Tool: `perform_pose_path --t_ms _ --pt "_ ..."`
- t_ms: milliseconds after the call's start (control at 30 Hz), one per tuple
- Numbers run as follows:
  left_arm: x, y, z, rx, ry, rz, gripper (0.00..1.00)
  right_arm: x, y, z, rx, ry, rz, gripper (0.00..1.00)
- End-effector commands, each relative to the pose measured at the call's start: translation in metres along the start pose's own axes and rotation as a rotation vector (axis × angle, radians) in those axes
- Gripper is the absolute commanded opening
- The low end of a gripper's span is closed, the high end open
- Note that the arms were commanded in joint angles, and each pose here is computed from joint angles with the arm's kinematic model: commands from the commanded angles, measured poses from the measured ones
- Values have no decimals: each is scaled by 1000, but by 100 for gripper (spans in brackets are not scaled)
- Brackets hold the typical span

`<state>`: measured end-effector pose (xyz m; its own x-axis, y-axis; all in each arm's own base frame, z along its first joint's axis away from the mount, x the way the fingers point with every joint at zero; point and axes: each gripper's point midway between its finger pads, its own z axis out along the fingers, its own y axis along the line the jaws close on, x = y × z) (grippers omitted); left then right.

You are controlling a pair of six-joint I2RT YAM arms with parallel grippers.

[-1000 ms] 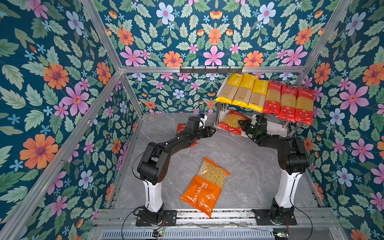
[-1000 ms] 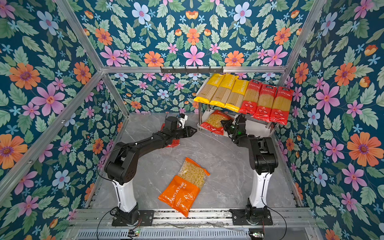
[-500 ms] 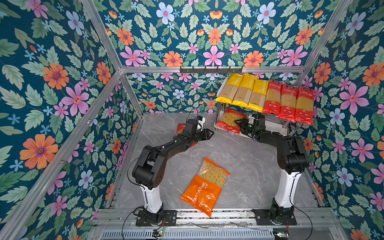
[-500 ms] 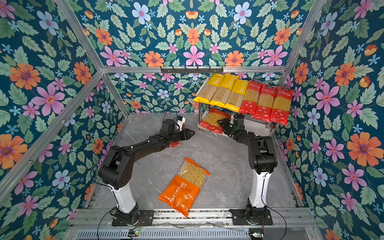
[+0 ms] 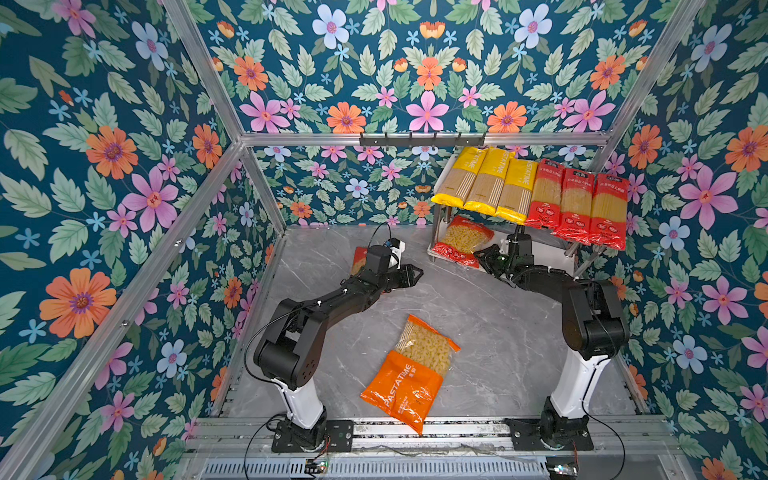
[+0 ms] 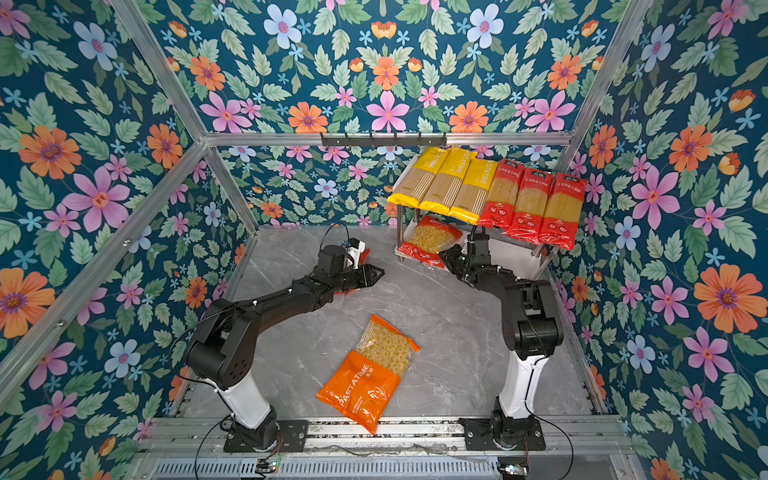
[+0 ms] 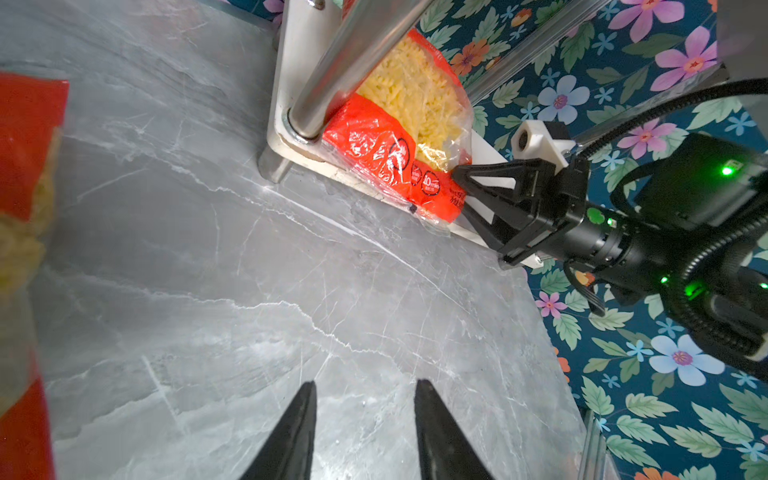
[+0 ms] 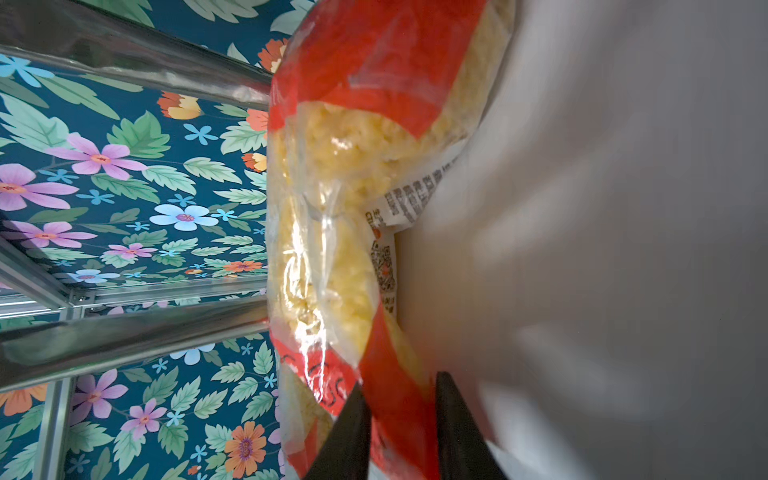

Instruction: Place and organize the pasta boxes and bags onto the shelf

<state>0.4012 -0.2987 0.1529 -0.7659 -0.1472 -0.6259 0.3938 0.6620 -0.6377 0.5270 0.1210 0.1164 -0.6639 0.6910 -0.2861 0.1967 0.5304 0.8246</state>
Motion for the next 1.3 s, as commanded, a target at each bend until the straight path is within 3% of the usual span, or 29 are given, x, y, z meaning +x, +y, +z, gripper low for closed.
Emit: perform_pose_path --t_ms 0,233,333,400,500,667,767,967,1167,1267 --pt "-3 6 -5 -23 -22 16 42 2 8 12 -16 21 -19 19" --pt "-17 27 -24 -96 -47 13 42 11 20 31 -43 63 -14 15" --pt "-27 46 -39 -164 -64 8 44 12 27 23 -49 66 -23 26" --pt "-35 63 -54 -216 -86 -6 49 16 31 13 -51 72 -27 38" --pt "-48 94 -78 -310 -128 -49 59 25 29 -4 -29 65 -15 49" --pt "-57 154 -119 -462 -224 -168 73 68 11 -28 63 76 22 53" --pt "-49 187 -133 -530 -251 -267 76 106 11 -29 105 89 2 55" --pt "-37 196 -128 -500 -257 -324 77 169 48 -10 166 129 -170 60" --pt "-42 212 -134 -528 -291 -327 79 190 89 36 26 233 -130 63" --pt "-45 217 -132 -498 -312 -359 79 212 99 58 27 283 -142 67"
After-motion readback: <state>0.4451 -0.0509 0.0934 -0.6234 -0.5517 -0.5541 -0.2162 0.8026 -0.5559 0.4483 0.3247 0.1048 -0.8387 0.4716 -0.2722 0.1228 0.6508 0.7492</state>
